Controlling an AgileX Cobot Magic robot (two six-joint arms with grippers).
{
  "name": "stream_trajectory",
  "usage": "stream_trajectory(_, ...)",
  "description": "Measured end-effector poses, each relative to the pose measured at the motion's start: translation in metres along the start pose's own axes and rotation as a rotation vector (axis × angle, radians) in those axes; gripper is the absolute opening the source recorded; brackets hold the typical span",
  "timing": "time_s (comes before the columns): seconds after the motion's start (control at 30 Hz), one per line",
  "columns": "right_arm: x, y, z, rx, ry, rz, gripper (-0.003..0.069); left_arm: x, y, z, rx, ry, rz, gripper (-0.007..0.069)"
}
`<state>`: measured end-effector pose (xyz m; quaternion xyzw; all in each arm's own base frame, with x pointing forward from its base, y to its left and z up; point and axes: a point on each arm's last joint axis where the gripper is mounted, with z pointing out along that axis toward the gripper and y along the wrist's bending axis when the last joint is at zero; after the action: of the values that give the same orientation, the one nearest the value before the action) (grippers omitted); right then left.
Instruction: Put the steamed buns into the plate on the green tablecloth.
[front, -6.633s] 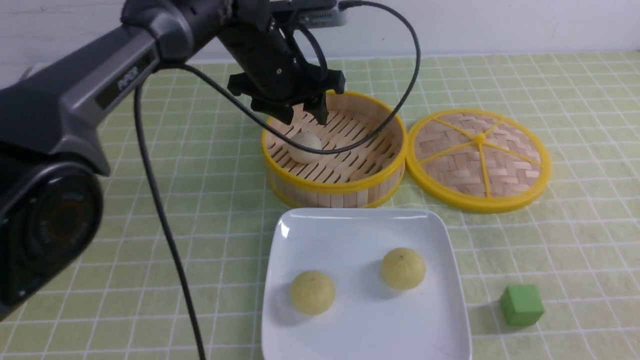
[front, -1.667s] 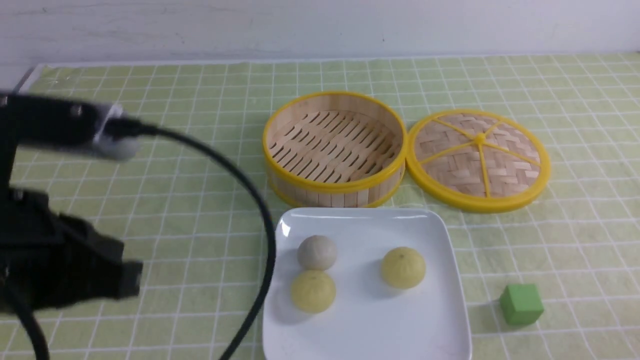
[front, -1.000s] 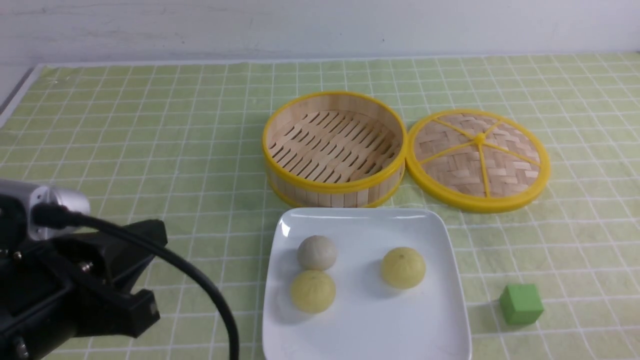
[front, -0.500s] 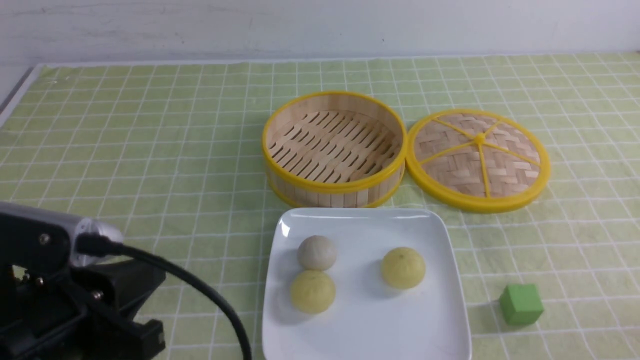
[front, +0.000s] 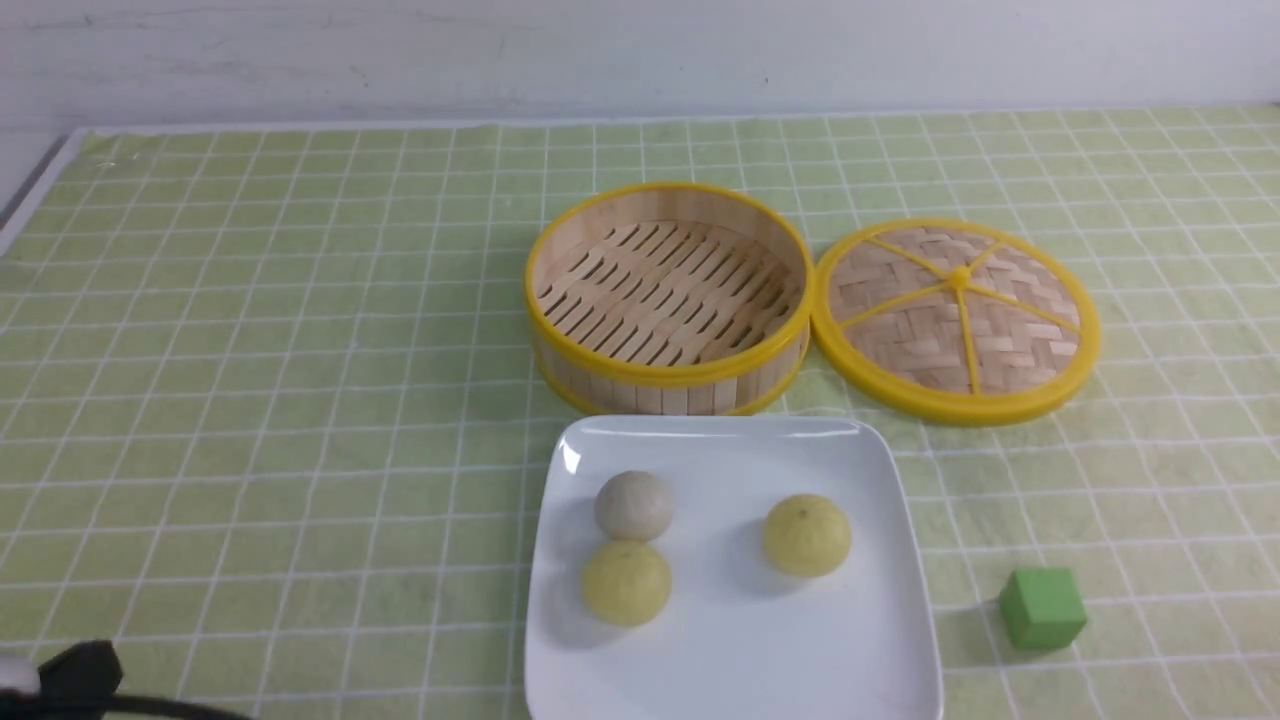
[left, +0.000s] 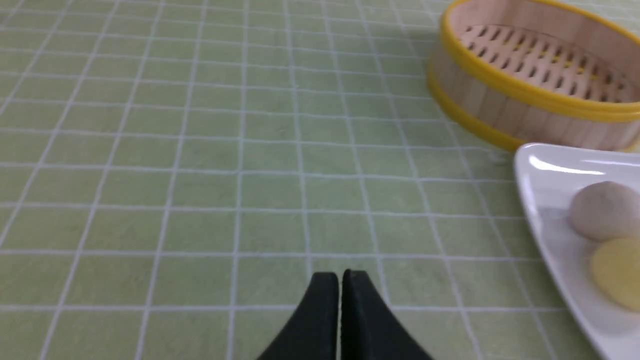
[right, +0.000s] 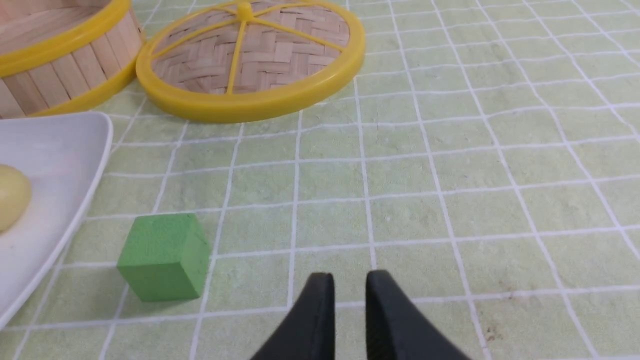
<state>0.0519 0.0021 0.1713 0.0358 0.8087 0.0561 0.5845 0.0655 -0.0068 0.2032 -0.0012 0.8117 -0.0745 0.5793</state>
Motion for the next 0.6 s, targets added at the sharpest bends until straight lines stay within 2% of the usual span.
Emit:
stream_trajectory(0.2,0.0,0.0,0.0,0.0,0.0,0.0,0.0124,0.032,0.011,-0.003,-0.088,-0.025,-0.007,0.0039)
stream_trajectory(0.6,0.0,0.0,0.0,0.0,-0.001,0.0,0.0137,0.033,0.011,-0.003,-0.09,-0.03,0.014,0.0055)
